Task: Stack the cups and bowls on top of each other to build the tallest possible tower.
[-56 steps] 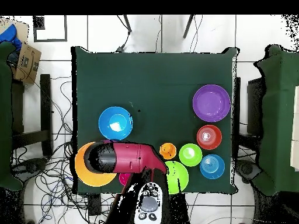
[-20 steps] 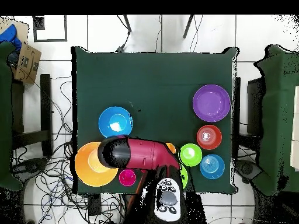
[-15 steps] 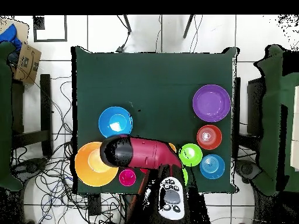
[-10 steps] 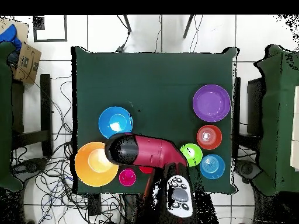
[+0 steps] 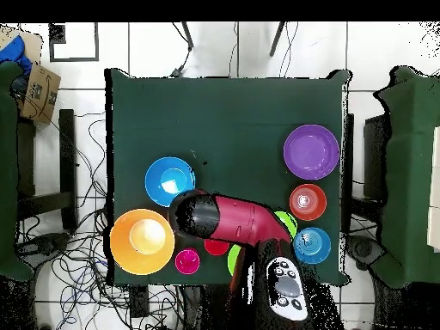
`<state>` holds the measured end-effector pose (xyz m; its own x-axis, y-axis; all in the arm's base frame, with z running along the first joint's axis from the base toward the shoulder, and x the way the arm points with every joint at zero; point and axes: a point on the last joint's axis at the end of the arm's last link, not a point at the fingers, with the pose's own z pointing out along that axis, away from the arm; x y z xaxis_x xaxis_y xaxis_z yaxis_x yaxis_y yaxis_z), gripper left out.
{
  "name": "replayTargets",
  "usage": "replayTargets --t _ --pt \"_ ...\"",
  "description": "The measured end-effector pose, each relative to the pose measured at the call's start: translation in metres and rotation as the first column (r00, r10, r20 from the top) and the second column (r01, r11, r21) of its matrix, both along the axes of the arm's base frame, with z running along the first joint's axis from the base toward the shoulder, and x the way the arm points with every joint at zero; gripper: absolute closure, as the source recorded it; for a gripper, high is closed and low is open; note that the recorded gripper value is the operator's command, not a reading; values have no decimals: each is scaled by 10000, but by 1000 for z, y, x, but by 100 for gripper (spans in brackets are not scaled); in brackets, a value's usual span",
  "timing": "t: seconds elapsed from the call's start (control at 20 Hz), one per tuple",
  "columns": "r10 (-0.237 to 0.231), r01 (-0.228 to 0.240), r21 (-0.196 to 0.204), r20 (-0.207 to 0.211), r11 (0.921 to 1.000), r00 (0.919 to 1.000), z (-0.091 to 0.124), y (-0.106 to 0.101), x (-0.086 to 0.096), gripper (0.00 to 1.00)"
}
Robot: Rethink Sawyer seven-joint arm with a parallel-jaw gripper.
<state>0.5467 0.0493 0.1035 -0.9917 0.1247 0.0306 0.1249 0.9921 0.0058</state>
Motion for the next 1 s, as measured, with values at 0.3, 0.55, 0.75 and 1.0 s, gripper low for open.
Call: replayTargets --t 0.3,0.55,0.75,1.0 --pt "-14 13 119 12 9999 10000 2 -1 7 0" --pt "-53 55 248 -73 9997 10000 6 -3 12 0" --pt "-125 124 304 46 9995 9999 12 -7 16 0" --pt "-318 305 427 299 9986 9990 24 -18 26 0"
